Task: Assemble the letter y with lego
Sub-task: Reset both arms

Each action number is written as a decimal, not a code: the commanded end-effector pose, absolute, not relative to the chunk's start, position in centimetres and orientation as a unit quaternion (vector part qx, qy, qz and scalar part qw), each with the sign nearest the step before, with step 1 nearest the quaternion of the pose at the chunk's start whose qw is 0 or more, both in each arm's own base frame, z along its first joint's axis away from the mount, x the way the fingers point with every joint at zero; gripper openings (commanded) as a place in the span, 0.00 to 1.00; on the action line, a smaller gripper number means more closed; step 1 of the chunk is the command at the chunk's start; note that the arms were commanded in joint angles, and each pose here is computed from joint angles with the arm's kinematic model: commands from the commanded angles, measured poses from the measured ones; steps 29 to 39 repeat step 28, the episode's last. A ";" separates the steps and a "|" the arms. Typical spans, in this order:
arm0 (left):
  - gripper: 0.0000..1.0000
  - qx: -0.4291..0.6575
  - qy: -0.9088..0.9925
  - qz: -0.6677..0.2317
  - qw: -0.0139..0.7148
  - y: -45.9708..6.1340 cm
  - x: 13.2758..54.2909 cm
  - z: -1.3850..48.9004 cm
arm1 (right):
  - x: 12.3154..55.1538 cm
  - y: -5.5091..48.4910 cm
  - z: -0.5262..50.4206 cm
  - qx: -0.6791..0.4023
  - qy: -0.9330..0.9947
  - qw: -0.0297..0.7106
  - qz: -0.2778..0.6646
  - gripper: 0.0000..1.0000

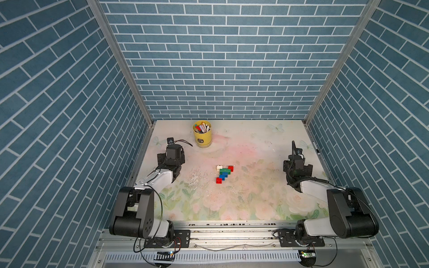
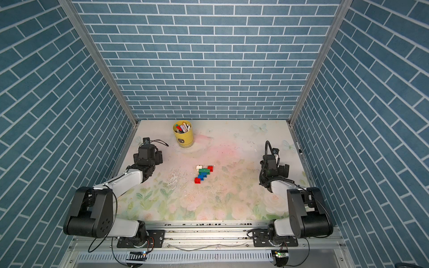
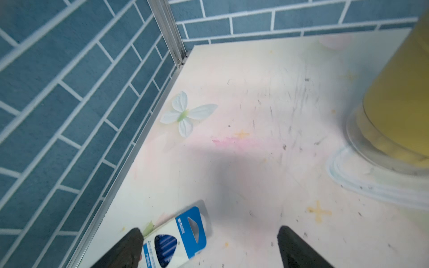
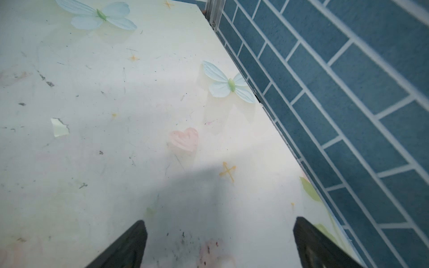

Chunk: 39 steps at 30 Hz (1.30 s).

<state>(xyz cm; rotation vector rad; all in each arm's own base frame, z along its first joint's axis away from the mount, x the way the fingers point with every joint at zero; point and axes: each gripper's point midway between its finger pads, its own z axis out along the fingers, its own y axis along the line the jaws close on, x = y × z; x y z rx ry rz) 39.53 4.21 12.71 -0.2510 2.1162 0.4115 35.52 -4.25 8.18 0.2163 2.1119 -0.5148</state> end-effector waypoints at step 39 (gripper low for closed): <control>1.00 -0.051 0.822 0.126 0.553 2.9 38.8 9.5 | 38.7 -4.3 8.9 0.083 0.821 0.558 -0.091 0.99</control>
